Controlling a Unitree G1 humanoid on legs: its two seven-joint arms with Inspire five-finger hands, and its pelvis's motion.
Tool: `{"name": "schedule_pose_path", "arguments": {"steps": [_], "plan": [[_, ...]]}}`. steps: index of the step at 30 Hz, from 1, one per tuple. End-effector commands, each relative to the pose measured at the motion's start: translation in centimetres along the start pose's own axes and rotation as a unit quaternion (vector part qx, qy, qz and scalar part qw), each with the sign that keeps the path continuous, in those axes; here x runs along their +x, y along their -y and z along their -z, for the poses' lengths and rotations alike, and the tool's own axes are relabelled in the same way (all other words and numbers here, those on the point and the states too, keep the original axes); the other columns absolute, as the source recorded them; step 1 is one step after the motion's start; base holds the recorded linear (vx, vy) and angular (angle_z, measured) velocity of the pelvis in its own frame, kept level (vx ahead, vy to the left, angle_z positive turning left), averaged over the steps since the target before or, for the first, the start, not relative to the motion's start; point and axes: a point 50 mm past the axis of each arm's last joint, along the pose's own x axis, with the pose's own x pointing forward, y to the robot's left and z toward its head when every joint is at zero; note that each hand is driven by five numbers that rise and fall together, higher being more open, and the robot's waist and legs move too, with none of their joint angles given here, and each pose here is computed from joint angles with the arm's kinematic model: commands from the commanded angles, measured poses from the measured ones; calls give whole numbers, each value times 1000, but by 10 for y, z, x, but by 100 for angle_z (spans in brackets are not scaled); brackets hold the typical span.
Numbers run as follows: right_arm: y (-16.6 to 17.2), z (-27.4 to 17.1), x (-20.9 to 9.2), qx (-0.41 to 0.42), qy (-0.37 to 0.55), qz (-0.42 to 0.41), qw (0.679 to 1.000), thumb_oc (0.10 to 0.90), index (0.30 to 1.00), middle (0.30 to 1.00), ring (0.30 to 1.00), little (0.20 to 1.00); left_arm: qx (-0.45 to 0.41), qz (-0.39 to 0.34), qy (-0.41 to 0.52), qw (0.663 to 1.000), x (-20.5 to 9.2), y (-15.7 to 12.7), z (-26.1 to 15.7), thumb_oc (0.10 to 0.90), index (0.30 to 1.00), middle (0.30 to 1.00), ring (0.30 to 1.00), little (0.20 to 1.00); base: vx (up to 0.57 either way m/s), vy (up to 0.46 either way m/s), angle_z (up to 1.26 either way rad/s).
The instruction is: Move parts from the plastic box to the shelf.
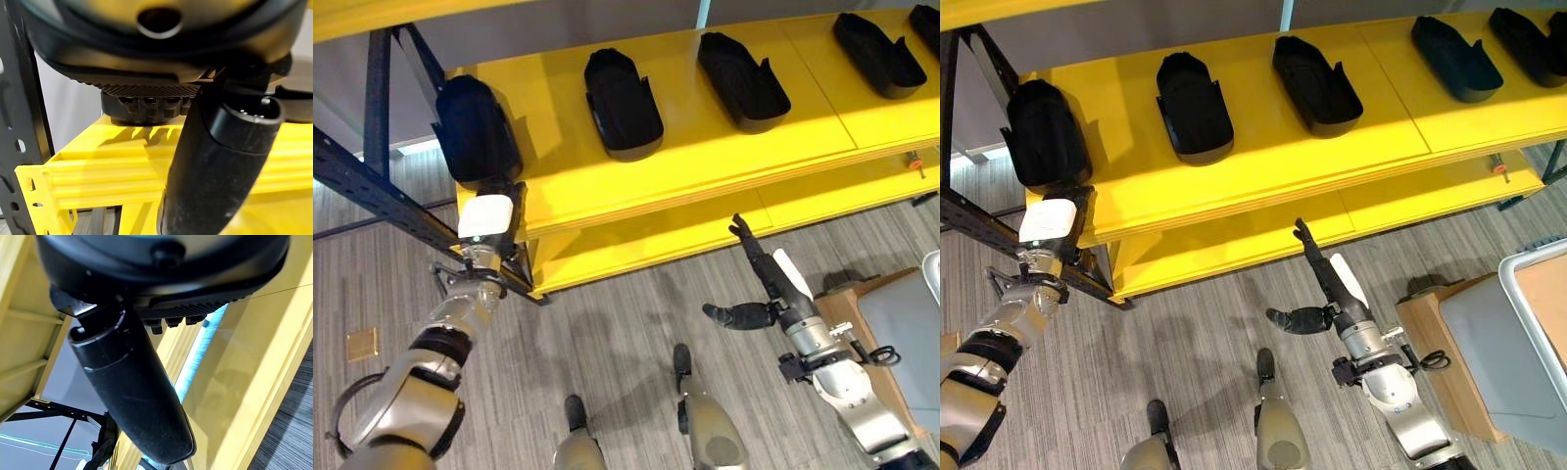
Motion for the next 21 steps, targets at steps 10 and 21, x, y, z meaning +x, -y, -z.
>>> {"name": "schedule_pose_path", "arguments": {"steps": [10, 21], "plan": [[28, -21, 2, -20, 66, 59, 996, 900, 1000, 1000, 1000, 1000, 19, -36, -61, 997, -24, -22, 51, 900, 1000, 1000, 1000, 1000, 8, 4, 3], [35, -4, -7, 0, 19, 85, 996, 900, 1000, 1000, 1000, 1000, -123, -18, -60, 990, -76, 0, 43, 900, 1000, 1000, 1000, 1000, 12, -1, 2]]}}
